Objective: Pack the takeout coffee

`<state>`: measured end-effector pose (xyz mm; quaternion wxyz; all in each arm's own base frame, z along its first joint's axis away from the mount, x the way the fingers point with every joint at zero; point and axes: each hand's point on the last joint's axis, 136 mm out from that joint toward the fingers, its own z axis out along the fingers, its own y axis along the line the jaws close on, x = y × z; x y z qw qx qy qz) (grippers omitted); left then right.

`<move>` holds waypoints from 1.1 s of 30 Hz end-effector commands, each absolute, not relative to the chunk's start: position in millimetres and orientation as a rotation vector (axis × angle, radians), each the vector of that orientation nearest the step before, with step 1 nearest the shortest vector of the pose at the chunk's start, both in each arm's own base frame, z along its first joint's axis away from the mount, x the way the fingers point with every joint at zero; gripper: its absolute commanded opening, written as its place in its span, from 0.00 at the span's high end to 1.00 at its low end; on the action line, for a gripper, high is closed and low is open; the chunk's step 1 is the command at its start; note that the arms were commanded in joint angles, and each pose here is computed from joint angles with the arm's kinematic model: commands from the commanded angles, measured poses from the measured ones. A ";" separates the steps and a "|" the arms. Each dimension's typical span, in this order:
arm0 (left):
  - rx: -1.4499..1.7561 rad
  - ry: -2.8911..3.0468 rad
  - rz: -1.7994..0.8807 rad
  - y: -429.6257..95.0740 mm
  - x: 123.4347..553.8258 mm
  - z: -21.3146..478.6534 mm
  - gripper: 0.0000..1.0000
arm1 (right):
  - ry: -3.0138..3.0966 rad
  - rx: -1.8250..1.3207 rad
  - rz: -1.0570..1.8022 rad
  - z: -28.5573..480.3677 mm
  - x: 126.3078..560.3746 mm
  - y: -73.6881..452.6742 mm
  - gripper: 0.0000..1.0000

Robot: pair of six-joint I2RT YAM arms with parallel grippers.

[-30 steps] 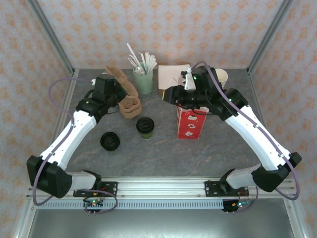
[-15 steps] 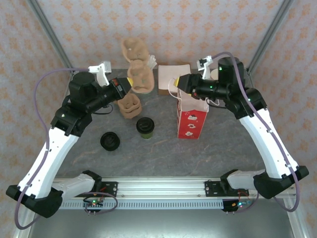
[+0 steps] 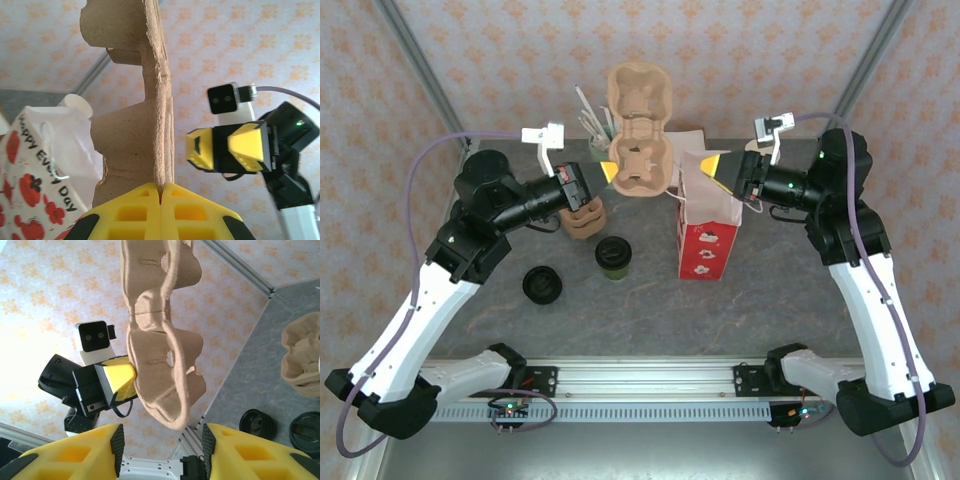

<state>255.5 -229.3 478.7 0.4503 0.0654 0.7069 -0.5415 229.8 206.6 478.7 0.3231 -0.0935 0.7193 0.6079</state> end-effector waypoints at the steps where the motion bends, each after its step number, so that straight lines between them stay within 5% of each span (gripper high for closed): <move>1: 0.224 1.661 -1.420 -241.2 249.5 498.2 1.00 | 1.797 -0.295 1.647 493.3 227.7 208.8 0.48; 19: 0.252 1.638 -1.479 -263.7 249.4 504.8 1.00 | 1.771 -0.338 1.680 496.2 226.3 219.8 0.45; 29: 0.244 1.642 -1.480 -263.6 248.5 502.8 1.00 | 1.775 -0.367 1.688 493.9 222.5 226.1 0.56; 33: 0.242 1.640 -1.475 -262.8 247.8 502.9 1.00 | 1.783 -0.368 1.684 492.4 222.1 226.3 0.67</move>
